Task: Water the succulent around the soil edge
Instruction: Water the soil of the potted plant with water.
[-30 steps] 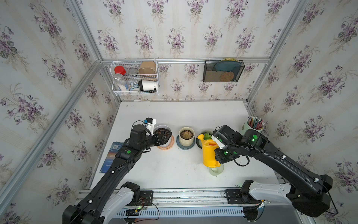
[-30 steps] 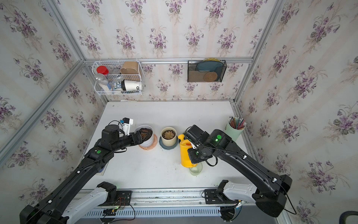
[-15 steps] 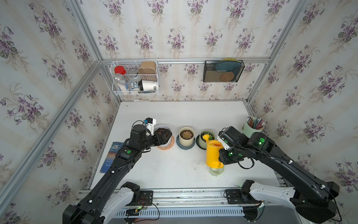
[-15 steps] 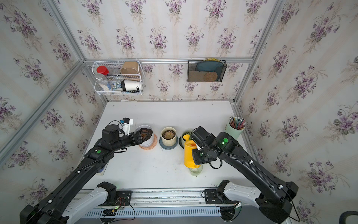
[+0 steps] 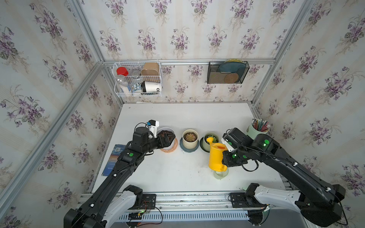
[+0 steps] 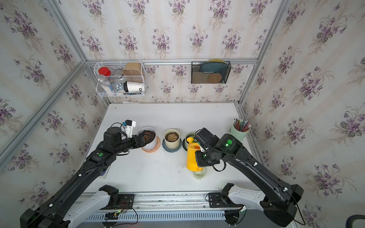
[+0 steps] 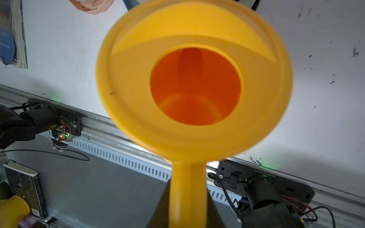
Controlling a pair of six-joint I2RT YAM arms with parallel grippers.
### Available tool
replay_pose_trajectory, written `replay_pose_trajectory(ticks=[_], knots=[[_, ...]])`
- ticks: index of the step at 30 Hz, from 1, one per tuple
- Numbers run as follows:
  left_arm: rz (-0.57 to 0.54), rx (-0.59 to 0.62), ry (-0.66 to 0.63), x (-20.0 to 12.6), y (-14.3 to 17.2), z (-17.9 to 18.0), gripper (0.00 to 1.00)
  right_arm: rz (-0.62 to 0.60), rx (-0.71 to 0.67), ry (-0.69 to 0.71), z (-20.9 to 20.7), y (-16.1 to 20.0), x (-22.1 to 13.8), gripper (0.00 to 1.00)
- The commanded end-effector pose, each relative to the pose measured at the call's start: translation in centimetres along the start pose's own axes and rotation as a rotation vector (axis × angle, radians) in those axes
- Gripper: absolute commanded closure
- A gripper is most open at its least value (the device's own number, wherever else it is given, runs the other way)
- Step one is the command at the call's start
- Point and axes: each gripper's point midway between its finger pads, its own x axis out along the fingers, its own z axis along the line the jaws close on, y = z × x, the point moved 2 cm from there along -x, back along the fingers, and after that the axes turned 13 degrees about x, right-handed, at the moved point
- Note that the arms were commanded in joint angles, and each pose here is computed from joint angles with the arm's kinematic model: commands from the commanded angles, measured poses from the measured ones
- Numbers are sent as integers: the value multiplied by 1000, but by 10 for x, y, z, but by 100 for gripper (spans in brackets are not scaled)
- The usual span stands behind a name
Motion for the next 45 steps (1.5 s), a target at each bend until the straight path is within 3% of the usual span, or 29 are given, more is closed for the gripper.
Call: replay_pose_trajectory(ticks=[1,28,45], knots=[[-13,26,6,0,-2,-1,6,0,-11,-17,5,-2,-1,100],[-18,24,3,-1,-4,-2,6,-57,59,-38,-2,-1,-7,100],[-16,23,-4,-1,-4,-1,6,-70,-206,-240,53,-19,7,100]])
